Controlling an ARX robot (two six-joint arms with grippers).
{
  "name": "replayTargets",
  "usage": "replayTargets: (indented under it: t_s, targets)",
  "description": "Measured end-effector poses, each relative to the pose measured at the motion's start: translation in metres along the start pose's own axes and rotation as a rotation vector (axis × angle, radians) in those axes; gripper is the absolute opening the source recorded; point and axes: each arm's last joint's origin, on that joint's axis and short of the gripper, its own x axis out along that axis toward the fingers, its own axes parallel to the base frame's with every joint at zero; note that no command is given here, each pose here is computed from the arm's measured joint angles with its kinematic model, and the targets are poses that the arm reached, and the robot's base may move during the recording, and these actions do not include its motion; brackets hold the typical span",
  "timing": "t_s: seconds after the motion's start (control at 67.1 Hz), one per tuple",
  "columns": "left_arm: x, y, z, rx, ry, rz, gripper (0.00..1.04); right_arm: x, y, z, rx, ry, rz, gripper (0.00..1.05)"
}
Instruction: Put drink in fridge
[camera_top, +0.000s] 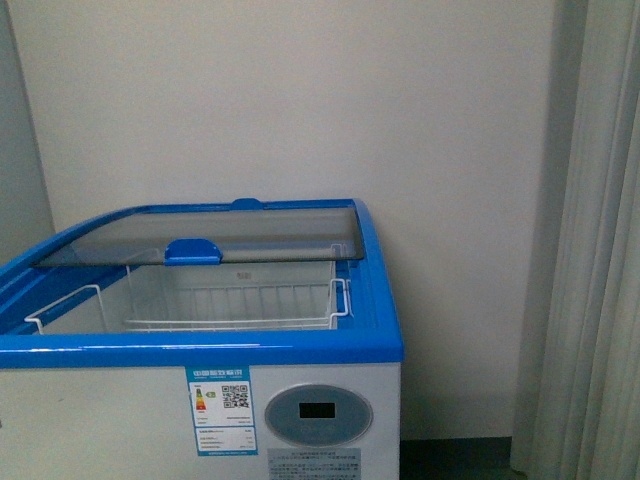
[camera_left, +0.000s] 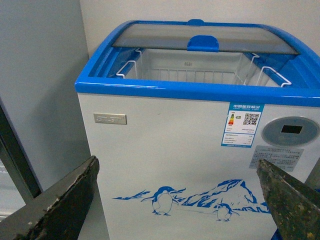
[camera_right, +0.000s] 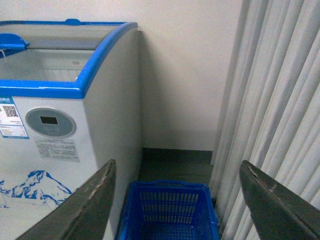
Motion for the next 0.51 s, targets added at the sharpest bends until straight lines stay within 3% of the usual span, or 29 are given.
replayTargets:
  t_s: [0.104,0.507]
  targets:
    - [0.0,0.0,0.0,0.0,0.0,0.0,0.97,0.0,0.0,0.0,0.001,0.0,0.0,0.99]
    - [0.0,0.0,0.0,0.0,0.0,0.0,0.97,0.0,0.0,0.0001,0.001,0.0,0.0,0.97]
